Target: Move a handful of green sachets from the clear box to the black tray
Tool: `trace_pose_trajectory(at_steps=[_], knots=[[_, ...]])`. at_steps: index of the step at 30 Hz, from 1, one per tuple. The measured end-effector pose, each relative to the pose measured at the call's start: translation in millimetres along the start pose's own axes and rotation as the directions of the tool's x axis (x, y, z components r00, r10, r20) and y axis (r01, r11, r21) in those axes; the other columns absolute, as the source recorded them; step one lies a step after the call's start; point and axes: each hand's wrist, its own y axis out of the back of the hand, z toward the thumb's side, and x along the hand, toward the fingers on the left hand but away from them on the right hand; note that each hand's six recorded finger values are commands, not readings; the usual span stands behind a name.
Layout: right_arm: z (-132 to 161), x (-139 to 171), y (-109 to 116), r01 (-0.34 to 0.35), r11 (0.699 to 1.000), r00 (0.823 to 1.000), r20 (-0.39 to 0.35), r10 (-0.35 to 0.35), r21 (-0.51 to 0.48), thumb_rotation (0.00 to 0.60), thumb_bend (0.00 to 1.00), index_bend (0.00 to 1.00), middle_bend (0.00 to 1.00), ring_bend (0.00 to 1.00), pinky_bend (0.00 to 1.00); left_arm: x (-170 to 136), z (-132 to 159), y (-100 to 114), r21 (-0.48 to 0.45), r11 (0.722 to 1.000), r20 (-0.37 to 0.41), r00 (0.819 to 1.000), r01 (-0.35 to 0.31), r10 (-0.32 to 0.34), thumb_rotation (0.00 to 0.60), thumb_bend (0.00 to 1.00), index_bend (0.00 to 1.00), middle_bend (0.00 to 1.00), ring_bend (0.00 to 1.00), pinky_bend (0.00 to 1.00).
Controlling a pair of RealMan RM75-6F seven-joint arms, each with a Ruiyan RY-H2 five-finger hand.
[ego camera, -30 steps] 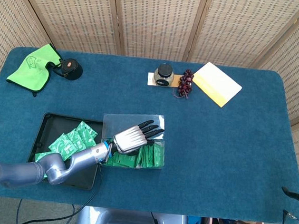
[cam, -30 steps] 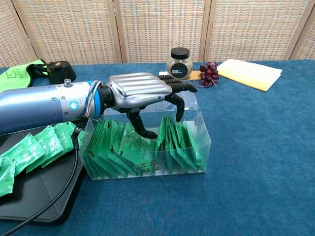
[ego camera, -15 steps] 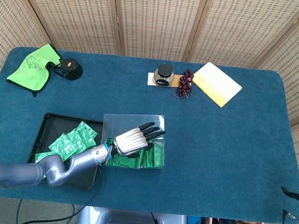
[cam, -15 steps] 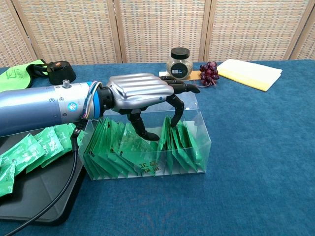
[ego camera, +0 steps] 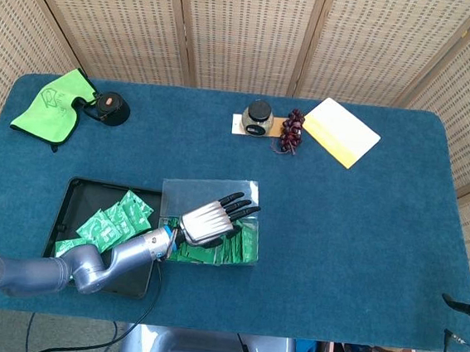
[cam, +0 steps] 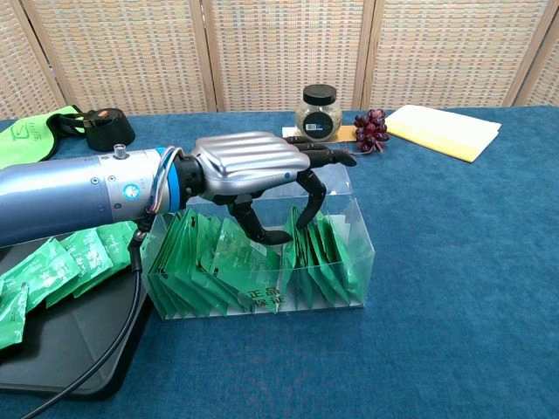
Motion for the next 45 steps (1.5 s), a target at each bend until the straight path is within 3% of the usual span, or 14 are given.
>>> trace_pose_trajectory(at_steps=[14,20,25,39,45], knots=[[0.5,0.2,-0.6,-0.003,1.0,1.0,0.0,0.003,0.002,0.6,0.0,0.0,0.0,0.0,0.0,-1.9,-1.6,-2.6,0.007,1.0,-0.002,1.0,0.01,-0.01,0.6,0.45,0.6,0.0,0.0,0.0],[0.4,0.0,-0.6,-0.003,1.0,1.0,0.001,0.003,0.002,0.6,0.0,0.0,0.0,0.0,0.0,-0.9,-1.5,-4.1,0.005,1.0,-0.006,1.0,0.012,-0.012,0.6,0.49,0.71,0.0,0.0,0.0],[0.5,0.1,-0.6,-0.003,1.0,1.0,0.0,0.003,0.002,0.6,0.0,0.0,0.0,0.0,0.0,-1.7,-3.0,-2.3,-0.003,1.0,-0.011,1.0,0.007,-0.007,0.6,0.5,0.72,0.0,0.0,0.0],[2.2,1.3,-0.1,0.0,1.0,1.0,-0.006,0.0,0.002,0.6,0.0,0.0,0.0,0.0,0.0,-15.7,-12.4,25.1,-0.042,0.998,-0.031,0.999,-0.036,0.034,0.6,0.51,0.73,0.0,0.0,0.0],[3.5,2.4,0.3,0.002,1.0,1.0,-0.01,-0.002,0.002,0.6,0.0,0.0,0.0,0.0,0.0,-25.0,-18.7,45.3,-0.051,0.995,-0.048,0.995,-0.087,0.084,0.6,0.51,0.73,0.0,0.0,0.0]])
